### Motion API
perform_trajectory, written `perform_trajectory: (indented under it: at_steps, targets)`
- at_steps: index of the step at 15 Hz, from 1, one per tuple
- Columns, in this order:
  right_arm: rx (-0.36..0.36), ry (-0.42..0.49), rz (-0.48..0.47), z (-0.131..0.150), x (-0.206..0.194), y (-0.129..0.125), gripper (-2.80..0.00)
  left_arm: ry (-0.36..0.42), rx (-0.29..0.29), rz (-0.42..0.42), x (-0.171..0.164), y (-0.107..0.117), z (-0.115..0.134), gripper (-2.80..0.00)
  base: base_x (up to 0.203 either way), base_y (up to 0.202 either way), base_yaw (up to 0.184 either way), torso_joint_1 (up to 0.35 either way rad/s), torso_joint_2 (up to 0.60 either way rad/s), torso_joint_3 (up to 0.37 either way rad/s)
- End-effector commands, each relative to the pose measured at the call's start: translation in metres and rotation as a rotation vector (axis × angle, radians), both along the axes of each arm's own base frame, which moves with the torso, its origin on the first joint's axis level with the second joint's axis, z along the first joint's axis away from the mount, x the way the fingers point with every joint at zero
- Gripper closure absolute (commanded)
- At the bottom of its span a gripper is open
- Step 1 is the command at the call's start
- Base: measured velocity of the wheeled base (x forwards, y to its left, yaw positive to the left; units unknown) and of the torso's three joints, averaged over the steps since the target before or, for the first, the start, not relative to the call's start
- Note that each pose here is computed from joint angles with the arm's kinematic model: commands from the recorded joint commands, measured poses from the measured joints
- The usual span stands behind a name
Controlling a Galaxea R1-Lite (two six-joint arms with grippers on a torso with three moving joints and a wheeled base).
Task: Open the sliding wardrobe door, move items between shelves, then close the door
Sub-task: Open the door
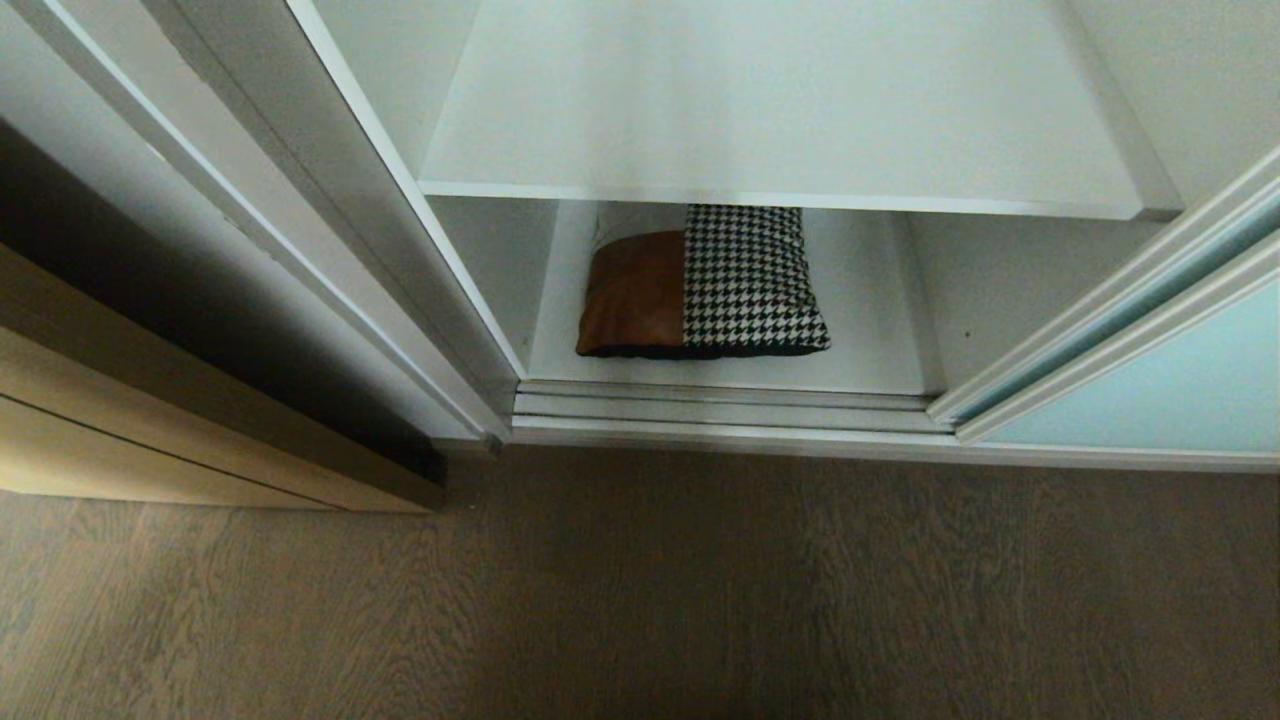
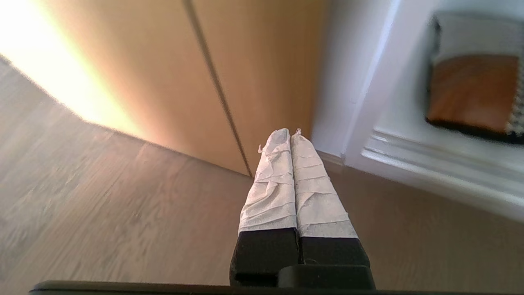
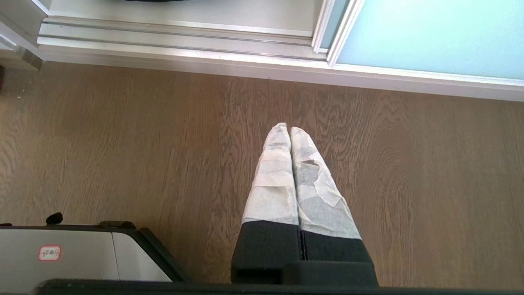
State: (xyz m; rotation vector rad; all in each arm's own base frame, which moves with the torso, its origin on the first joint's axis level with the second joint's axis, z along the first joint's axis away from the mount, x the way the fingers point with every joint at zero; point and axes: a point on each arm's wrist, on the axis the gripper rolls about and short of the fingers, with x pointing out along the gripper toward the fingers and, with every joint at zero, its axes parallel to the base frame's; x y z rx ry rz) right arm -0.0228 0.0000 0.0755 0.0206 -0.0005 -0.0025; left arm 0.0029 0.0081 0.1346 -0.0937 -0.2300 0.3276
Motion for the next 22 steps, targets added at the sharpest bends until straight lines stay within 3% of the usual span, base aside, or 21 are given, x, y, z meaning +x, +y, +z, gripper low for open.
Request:
perform_trajectory:
  at_steps: [1, 4, 8, 10, 11, 12, 13, 17, 22]
  targets:
    - [0.001, 0.002, 0.001, 0.0, 0.0, 0.0, 0.0, -0.042, -0.008, 0.053, -0.012, 0.0, -0.008, 0.0, 0.0, 0.0, 0.0, 0.0, 0.0, 0.0]
    - [0.001, 0.002, -0.001, 0.0, 0.0, 0.0, 0.0, -0.049, -0.038, 0.059, -0.018, 0.0, -0.015, 0.0, 0.0, 0.0, 0.0, 0.0, 0.0, 0.0]
    - [0.001, 0.001, 0.001, 0.0, 0.0, 0.0, 0.0, 0.053, 0.023, -0.151, -0.028, -0.005, -0.043, 0.0, 0.0, 0.0, 0.0, 0.0, 0.0, 0.0]
    - [0.001, 0.002, 0.0, 0.0, 0.0, 0.0, 0.0, 0.133, 0.046, -0.278, -0.026, -0.008, -0.05, 0.0, 0.0, 0.0, 0.0, 0.0, 0.0, 0.0]
    - [0.001, 0.002, 0.001, 0.0, 0.0, 0.0, 0.0, 0.196, 0.087, -0.307, -0.025, -0.008, -0.055, 0.0, 0.0, 0.0, 0.0, 0.0, 0.0, 0.0]
    - [-0.001, 0.002, 0.0, 0.0, 0.0, 0.0, 0.0, 0.247, 0.14, -0.316, -0.026, -0.009, -0.059, 0.0, 0.0, 0.0, 0.0, 0.0, 0.0, 0.0]
    - [0.001, 0.002, 0.001, 0.0, 0.0, 0.0, 0.0, 0.249, 0.149, -0.318, -0.025, -0.009, -0.06, 0.0, 0.0, 0.0, 0.0, 0.0, 0.0, 0.0]
    - [0.001, 0.002, 0.001, 0.0, 0.0, 0.0, 0.0, 0.242, 0.107, -0.314, -0.025, -0.009, -0.06, 0.0, 0.0, 0.0, 0.0, 0.0, 0.0, 0.0]
    - [0.0, 0.0, 0.0, 0.0, 0.0, 0.0, 0.0, 0.242, 0.105, -0.31, -0.025, -0.008, -0.06, 0.0, 0.0, 0.0, 0.0, 0.0, 0.0, 0.0]
